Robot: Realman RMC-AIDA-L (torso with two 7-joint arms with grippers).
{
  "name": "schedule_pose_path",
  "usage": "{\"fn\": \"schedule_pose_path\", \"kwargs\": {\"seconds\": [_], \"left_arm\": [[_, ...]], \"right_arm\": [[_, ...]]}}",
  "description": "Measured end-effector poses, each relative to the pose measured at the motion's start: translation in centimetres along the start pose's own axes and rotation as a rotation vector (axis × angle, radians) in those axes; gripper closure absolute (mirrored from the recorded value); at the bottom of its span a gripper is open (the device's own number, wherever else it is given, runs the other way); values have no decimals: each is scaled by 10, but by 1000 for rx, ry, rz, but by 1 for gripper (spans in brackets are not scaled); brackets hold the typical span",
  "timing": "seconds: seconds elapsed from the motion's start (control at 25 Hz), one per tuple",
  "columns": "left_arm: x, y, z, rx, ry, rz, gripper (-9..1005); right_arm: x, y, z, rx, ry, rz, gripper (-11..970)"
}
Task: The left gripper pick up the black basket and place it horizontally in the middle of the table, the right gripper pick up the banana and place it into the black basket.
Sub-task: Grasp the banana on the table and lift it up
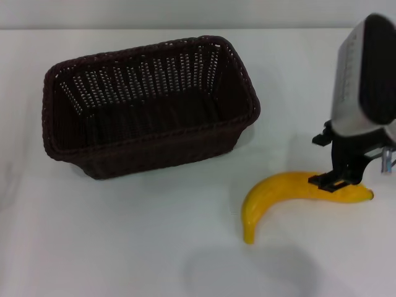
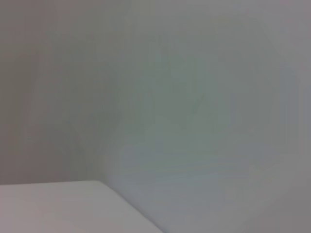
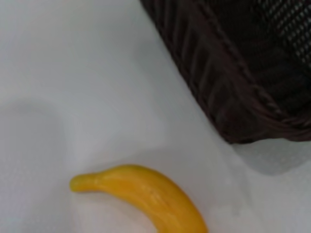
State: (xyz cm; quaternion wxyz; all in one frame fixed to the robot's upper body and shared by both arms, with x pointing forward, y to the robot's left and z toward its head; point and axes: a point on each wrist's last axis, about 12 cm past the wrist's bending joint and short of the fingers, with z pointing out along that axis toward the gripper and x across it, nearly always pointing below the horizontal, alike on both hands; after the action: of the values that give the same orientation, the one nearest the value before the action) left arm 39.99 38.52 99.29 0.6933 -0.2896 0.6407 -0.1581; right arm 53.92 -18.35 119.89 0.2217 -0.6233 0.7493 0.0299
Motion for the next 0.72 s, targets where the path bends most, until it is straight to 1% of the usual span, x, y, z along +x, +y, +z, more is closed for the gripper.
{"fn": "schedule_pose_path", "kwargs": {"seconds": [0.16, 0.36, 0.56, 0.72], "left_arm": [[1, -2, 3, 8, -2, -3, 115], [1, -4, 5, 17, -5, -5, 115], [2, -6, 7, 21, -2, -6, 115], [1, -6, 8, 26, -4, -5, 115]], "right_arm": [[-4, 5, 10, 11, 35, -25, 218], [-7, 10, 20, -8, 48, -36, 220], [-8, 11, 37, -33, 68, -27, 220], [-8, 8, 47, -28, 71, -19, 219]]}}
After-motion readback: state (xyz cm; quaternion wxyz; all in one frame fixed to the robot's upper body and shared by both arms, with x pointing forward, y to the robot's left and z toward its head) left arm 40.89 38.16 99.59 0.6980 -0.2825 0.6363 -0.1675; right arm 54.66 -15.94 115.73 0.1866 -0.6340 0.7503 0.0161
